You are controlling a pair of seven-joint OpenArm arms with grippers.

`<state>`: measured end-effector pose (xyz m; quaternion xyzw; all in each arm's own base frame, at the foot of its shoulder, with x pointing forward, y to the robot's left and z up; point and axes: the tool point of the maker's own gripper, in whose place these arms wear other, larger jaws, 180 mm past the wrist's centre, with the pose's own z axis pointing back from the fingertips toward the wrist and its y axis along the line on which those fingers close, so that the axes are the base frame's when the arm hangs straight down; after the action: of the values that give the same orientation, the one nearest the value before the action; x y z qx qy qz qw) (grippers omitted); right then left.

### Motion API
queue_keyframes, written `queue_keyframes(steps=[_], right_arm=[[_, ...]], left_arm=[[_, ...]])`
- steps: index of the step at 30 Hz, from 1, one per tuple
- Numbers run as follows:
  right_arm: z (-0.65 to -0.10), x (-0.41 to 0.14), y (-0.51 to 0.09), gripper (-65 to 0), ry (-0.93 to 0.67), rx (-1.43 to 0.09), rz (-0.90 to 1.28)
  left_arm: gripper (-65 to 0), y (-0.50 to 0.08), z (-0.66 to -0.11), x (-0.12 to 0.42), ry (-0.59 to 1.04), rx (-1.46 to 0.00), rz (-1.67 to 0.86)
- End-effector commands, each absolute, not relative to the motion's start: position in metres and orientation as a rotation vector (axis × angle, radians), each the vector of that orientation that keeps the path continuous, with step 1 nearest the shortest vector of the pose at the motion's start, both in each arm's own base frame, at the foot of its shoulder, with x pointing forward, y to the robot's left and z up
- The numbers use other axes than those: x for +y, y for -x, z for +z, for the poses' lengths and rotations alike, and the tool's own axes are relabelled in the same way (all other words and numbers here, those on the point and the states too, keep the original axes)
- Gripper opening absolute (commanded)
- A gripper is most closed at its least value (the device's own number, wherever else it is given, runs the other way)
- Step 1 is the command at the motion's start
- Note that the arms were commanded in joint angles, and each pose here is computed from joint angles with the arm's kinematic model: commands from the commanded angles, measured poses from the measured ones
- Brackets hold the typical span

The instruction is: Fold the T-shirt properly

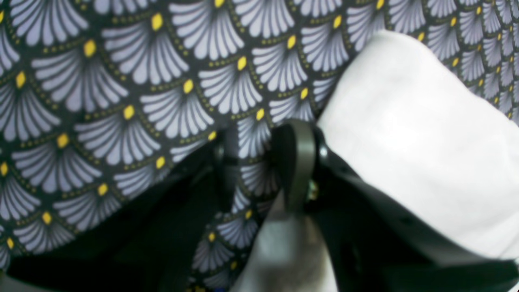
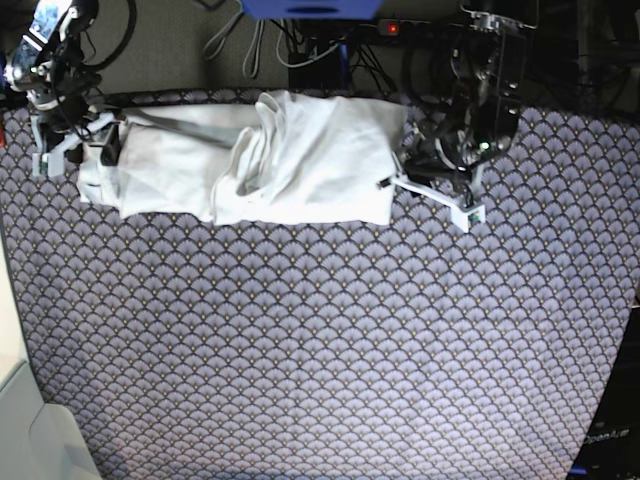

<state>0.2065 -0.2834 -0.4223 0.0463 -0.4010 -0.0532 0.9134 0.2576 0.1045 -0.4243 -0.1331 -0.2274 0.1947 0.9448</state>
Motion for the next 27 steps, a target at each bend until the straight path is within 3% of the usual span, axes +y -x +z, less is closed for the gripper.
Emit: queue_keyframes(steps=[1, 12, 27], right_arm=[[-0.421, -0.281, -0.208, -22.9, -0.106, -0.831, -0.1], [-0.444, -0.254, -0.199, -23.1, -0.17, -0.695, -0.054], [-0.439, -0.247, -0.203, -23.1, -0.218, -0.729, -0.088]], left_arm=[[-45.7, -0.266, -0.415, 0.105, 0.279, -0.494, 0.393], [-45.8, -0.266, -0.415, 0.106, 0.278, -0.494, 0.392], [-45.8, -0.266, -0.415, 0.106, 0.278, -0.494, 0.392]])
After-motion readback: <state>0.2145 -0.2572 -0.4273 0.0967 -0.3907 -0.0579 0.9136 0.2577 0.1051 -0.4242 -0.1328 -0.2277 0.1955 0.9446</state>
